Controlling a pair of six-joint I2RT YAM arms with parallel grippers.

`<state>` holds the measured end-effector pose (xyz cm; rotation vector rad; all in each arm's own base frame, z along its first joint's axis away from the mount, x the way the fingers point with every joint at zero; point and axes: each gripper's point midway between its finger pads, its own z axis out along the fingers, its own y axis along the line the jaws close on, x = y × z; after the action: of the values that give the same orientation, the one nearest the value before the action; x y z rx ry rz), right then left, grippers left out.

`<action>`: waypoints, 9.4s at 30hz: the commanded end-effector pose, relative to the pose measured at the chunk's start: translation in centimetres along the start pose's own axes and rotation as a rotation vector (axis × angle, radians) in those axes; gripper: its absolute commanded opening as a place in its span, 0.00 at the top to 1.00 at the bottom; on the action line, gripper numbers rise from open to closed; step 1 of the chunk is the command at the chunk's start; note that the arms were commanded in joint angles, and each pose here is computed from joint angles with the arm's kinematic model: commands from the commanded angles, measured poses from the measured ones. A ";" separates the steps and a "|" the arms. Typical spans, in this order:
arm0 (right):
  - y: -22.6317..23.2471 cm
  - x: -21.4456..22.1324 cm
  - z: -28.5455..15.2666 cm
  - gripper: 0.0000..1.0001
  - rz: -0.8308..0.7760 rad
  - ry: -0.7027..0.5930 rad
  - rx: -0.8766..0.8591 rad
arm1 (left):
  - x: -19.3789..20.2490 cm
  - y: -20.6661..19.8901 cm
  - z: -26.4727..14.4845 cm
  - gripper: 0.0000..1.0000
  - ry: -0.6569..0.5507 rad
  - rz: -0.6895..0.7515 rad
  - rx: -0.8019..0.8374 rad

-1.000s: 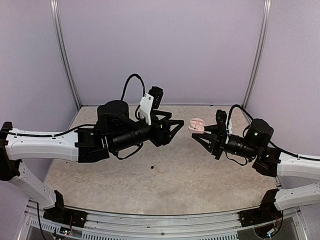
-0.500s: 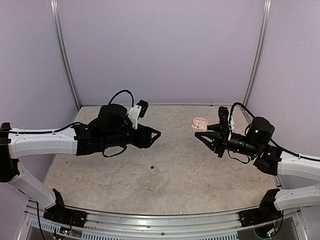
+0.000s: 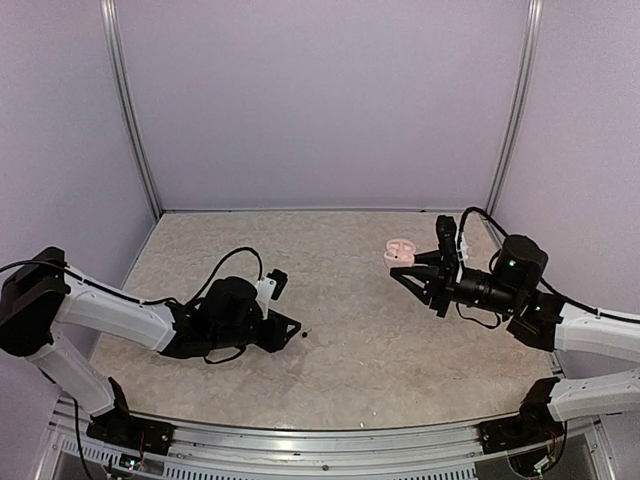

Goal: Insert the wireless bluetooth earbuds into the charging case
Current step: Pick up the right earbud from the center of the board, then place the right earbud at the center of the board, then adjust the right earbud at the center of the board, then pick up the right earbud from the center of the board, then insert the right earbud into the right side groove of the charging case.

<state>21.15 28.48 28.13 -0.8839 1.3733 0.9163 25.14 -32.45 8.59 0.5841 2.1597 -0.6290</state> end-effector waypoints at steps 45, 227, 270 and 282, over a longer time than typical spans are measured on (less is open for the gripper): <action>-0.3 0.0 -1.1 1.00 -0.018 0.007 0.032 | 3.0 0.2 6.4 0.90 0.004 0.099 0.010; -4.4 1.3 1.0 1.00 -0.115 -0.025 0.131 | -18.0 -12.1 -5.6 0.91 -0.329 0.128 0.296; -0.1 -2.6 4.6 1.00 -0.132 -0.158 0.195 | -23.3 -19.6 -9.1 0.91 -0.723 0.216 0.355; 0.2 -2.8 4.6 1.00 -0.139 -0.163 0.196 | -23.2 -19.1 -8.1 0.91 -0.707 0.233 0.300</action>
<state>23.09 32.48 30.41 -0.7373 1.2321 0.7082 22.36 -46.55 35.28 0.6512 1.3462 -0.9089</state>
